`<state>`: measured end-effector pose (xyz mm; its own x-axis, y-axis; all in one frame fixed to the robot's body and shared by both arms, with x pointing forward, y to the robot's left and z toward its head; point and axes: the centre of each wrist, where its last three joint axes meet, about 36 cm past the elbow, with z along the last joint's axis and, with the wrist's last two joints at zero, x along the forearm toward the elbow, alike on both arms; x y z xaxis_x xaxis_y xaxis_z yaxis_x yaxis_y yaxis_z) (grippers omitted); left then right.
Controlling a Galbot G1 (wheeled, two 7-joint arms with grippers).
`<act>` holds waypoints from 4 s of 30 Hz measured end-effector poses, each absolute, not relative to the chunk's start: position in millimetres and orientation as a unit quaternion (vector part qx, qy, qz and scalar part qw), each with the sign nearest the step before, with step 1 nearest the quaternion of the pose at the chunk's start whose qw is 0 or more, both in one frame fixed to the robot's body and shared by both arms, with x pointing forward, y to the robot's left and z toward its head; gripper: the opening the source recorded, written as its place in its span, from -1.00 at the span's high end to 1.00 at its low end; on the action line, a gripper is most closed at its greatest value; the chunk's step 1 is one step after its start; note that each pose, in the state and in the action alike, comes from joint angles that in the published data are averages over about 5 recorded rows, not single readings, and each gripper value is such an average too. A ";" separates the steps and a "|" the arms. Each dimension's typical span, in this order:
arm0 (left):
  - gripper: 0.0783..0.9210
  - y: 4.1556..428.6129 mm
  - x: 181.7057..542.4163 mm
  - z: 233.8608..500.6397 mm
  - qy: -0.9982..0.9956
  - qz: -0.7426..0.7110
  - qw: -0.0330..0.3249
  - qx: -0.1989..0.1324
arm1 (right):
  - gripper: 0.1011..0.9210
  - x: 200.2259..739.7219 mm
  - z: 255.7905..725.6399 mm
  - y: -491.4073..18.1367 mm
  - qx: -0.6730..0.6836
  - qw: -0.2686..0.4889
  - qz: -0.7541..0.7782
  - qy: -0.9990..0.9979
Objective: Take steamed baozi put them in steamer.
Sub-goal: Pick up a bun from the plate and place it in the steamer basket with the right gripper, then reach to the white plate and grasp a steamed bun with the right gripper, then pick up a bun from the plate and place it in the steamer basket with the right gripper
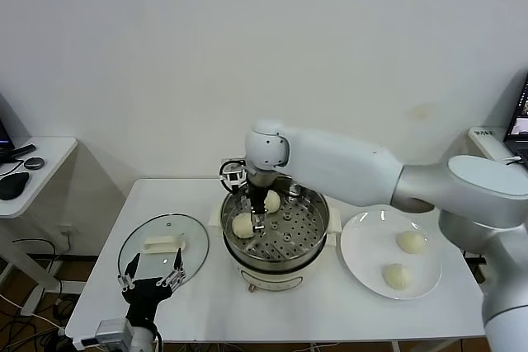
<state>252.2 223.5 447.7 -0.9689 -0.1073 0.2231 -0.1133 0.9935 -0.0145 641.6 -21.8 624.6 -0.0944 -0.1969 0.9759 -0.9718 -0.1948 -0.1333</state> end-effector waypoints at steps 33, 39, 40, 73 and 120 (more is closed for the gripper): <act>-0.77 228.3 233.4 439.6 -0.986 0.006 0.153 0.062 | -0.76 592.7 548.6 -402.3 0.523 0.419 0.520 -0.530; -0.77 229.5 234.9 435.4 -0.985 0.005 0.157 0.064 | -0.76 587.6 519.8 -404.5 0.537 0.429 0.517 -0.510; -0.77 229.7 235.1 434.9 -0.985 0.005 0.158 0.064 | -0.76 587.2 516.1 -404.0 0.539 0.430 0.517 -0.508; -0.77 230.0 235.1 427.9 -0.984 0.006 0.167 0.067 | -0.76 576.9 452.3 -396.3 0.559 0.442 0.512 -0.480; -0.77 227.3 254.5 432.2 -0.988 0.007 0.132 0.081 | 0.27 671.5 718.5 -232.3 0.620 0.199 0.580 -0.489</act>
<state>254.5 227.3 432.2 -0.9523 -0.1574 0.2615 -0.1611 0.9869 0.0074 671.5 -232.3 718.5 -0.1526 -0.3750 0.9144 -0.8376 -0.4420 -0.3210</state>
